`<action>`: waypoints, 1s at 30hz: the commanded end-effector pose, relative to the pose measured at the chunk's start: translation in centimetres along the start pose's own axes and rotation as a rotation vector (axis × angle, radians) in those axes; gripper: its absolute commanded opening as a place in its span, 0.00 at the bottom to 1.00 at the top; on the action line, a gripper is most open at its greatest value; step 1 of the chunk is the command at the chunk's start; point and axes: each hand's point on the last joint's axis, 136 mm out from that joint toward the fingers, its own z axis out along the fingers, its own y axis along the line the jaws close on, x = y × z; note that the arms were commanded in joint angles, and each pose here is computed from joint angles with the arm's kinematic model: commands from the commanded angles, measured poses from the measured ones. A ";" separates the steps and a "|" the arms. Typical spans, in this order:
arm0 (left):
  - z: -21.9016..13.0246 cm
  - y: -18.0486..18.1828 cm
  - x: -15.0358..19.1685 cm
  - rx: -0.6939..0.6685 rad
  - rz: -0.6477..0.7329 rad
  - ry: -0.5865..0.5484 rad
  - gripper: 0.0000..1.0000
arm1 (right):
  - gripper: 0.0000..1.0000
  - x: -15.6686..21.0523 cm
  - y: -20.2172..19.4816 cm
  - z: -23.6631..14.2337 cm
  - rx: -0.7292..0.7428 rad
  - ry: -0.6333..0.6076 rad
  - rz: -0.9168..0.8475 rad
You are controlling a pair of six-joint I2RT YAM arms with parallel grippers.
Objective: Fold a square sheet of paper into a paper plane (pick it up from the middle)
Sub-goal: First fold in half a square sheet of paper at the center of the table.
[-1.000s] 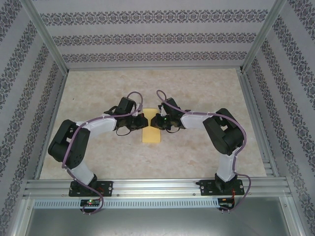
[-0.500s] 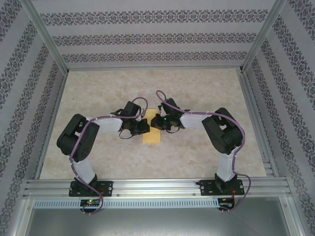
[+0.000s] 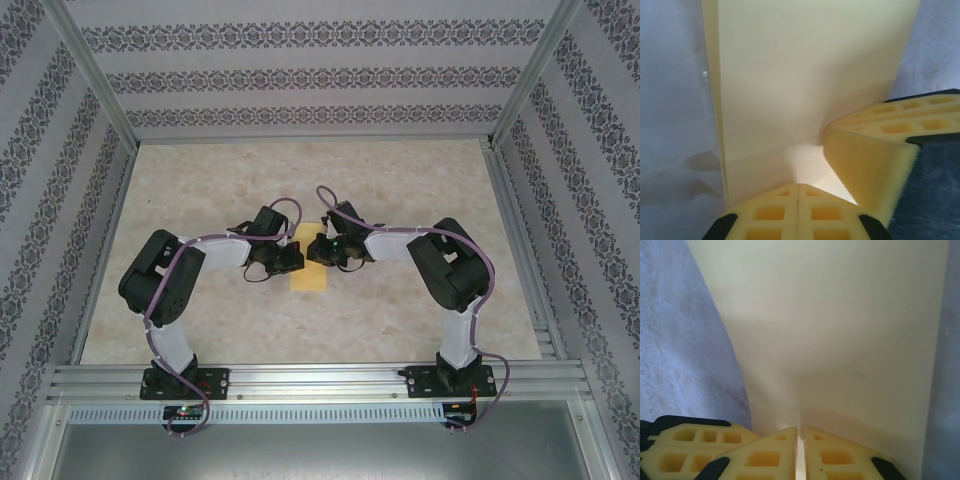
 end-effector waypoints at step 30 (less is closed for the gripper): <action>1.1 4.3 2.8 -0.181 -0.050 0.102 0.01 | 0.12 -7.1 -3.2 -0.6 -0.056 -0.156 0.082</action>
